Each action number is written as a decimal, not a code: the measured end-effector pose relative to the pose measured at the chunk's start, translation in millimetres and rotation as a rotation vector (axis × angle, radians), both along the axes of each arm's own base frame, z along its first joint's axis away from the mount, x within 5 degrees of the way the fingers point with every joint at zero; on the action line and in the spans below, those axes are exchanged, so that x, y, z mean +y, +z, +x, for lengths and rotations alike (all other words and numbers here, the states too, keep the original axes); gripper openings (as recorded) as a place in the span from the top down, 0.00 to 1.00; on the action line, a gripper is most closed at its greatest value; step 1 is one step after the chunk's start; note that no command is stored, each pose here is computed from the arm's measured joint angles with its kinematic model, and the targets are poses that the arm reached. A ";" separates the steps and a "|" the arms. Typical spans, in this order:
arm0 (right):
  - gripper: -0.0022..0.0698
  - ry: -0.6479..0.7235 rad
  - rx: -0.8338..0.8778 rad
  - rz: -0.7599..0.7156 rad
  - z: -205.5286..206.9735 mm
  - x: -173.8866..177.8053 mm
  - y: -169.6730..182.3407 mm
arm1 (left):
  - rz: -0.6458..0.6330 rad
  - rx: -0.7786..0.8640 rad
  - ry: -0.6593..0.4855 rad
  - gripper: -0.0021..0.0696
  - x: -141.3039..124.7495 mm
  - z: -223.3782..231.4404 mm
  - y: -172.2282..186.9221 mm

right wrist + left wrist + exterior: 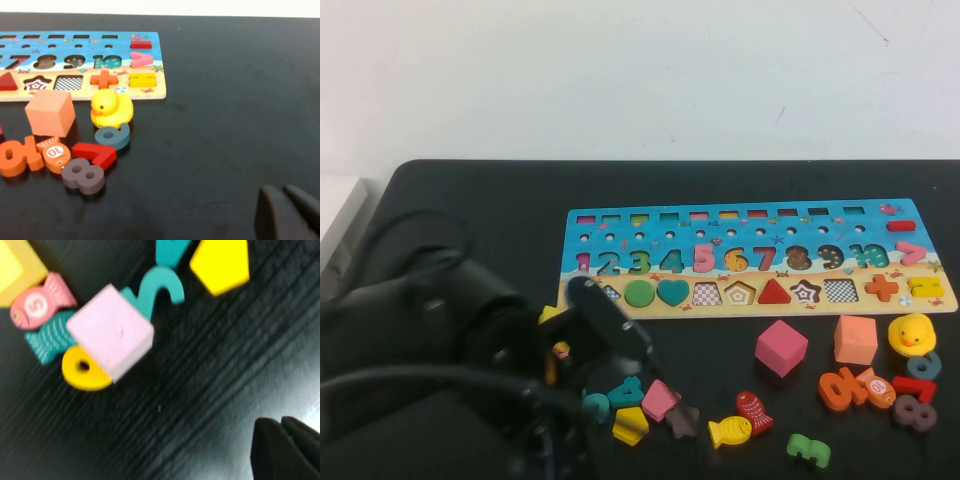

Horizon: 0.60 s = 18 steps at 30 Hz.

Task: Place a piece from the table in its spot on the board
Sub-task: Pick up the "Pentagon"

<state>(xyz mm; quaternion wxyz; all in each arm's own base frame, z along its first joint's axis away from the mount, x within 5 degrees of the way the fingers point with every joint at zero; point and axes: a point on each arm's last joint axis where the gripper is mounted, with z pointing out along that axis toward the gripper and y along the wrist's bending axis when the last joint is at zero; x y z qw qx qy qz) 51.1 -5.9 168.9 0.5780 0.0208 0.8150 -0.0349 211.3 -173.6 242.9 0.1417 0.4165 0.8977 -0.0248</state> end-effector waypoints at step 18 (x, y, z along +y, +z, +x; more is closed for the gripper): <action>0.94 0.000 0.000 0.000 0.0 0.0 0.0 | -0.056 0.165 0.230 0.29 -55.6 53.2 -58.0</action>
